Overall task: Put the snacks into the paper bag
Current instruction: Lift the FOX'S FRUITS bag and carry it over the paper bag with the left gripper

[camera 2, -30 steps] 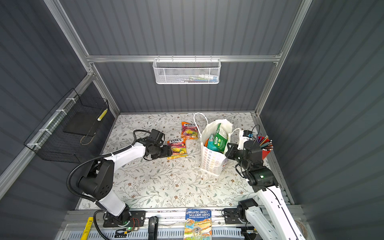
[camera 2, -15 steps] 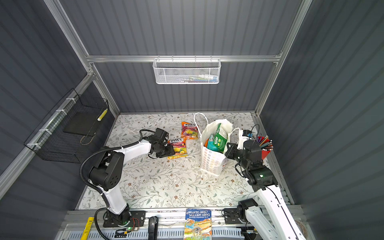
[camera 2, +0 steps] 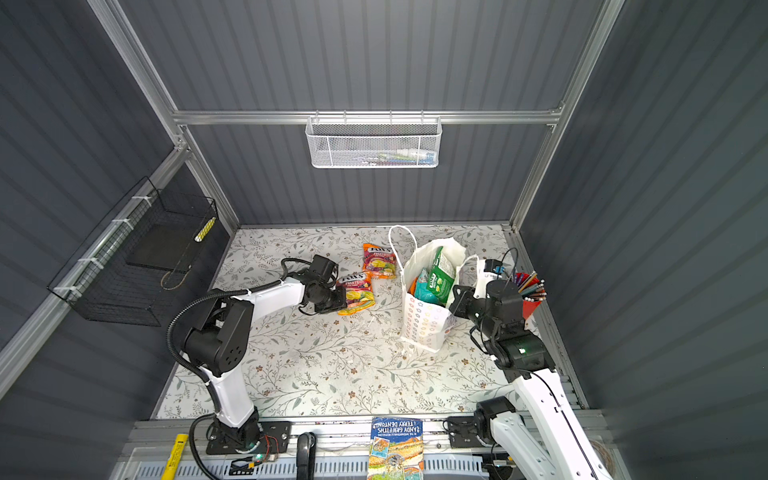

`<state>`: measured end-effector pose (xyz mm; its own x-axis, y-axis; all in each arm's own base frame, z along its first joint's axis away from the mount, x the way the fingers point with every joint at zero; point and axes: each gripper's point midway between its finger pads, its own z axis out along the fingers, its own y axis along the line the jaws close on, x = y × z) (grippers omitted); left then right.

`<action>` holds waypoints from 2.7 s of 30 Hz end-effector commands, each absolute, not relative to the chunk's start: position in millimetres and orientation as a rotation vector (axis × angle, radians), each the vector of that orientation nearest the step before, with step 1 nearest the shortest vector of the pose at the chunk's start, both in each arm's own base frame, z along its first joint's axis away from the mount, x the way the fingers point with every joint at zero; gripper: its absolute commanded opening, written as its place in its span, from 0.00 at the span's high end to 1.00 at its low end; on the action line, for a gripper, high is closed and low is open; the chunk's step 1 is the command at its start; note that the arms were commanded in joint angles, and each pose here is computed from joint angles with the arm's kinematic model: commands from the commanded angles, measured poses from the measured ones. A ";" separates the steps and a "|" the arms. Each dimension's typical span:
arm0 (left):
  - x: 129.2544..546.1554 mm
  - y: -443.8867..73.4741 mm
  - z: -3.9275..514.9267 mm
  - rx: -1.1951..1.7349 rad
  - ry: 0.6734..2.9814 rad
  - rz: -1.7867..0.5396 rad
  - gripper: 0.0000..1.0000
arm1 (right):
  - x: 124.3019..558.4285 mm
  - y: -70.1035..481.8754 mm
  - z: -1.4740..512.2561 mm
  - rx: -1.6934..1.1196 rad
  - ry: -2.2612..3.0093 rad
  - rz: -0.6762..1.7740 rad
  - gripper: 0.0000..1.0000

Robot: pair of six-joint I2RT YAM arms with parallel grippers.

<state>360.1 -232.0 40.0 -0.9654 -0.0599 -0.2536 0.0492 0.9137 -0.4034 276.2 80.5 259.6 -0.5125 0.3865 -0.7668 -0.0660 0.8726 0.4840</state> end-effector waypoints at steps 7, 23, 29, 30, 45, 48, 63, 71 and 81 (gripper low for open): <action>347.0 -226.0 107.1 -0.018 2.690 -0.705 1.00 | 272.0 85.5 263.0 0.197 2.043 0.585 1.00; 288.9 -251.5 313.1 0.275 2.260 -0.695 1.00 | 261.2 75.8 280.3 0.188 1.992 0.529 1.00; 273.5 -273.8 381.7 0.367 2.107 -0.774 1.00 | 262.2 73.8 278.4 0.194 1.998 0.513 1.00; 270.4 -279.2 391.8 0.384 2.084 -0.790 1.00 | 262.4 73.7 277.9 0.195 2.000 0.511 1.00; 236.8 -417.6 428.0 0.766 1.975 -0.779 1.00 | 264.0 72.0 275.8 0.201 2.006 0.496 1.00; 234.9 -446.4 413.9 0.824 2.003 -0.774 1.00 | 264.0 72.5 275.6 0.198 2.007 0.496 1.00; 202.9 -465.2 443.0 0.809 1.928 -0.888 1.00 | 264.4 71.9 274.9 0.202 2.009 0.492 1.00; 187.5 -433.3 495.9 0.761 1.805 -0.924 1.00 | 264.6 71.5 275.3 0.203 2.007 0.490 1.00; 169.0 -460.9 498.6 0.838 1.756 -1.023 1.00 | 266.2 72.2 273.0 0.202 2.015 0.490 1.00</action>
